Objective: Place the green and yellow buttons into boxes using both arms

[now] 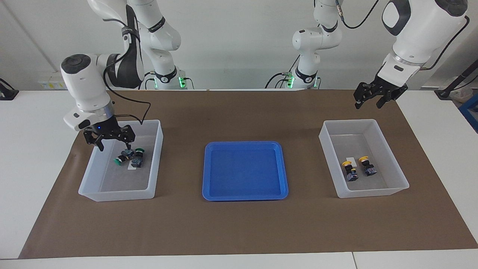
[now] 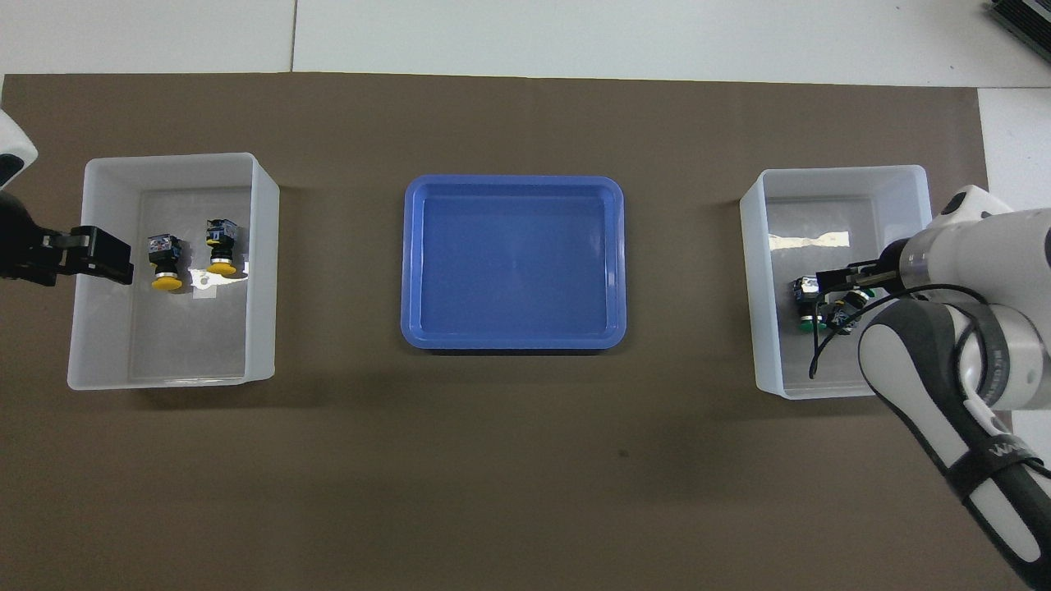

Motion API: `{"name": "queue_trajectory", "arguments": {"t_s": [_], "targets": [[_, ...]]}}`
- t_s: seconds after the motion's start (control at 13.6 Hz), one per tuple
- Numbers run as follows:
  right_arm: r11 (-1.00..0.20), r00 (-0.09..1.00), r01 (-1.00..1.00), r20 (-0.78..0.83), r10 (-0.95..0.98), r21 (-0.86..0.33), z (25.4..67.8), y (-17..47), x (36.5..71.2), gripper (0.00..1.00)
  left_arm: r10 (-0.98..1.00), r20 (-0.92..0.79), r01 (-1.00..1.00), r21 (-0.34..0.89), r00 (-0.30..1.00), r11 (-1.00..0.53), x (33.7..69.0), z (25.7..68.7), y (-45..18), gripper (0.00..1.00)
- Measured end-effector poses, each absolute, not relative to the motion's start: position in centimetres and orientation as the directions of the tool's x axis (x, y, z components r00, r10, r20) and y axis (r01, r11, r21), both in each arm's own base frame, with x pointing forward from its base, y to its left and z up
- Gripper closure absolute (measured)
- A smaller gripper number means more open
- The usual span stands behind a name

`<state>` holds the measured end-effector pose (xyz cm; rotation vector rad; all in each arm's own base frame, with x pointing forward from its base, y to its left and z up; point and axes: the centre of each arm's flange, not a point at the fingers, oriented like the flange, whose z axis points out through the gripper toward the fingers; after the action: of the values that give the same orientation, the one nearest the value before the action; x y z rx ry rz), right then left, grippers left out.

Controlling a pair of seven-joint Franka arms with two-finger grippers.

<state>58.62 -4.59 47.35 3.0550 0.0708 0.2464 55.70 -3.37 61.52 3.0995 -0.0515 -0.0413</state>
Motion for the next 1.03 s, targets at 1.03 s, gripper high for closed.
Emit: {"name": "queue_trajectory", "arguments": {"t_s": [1.03], "targets": [[-0.997,0.989,-0.025,0.145,-0.014,0.076,58.1,-2.0,58.5,0.0,-0.024,-0.014,-0.022,0.084,1.0,-0.996,55.7,61.9,-3.3,0.0]]}}
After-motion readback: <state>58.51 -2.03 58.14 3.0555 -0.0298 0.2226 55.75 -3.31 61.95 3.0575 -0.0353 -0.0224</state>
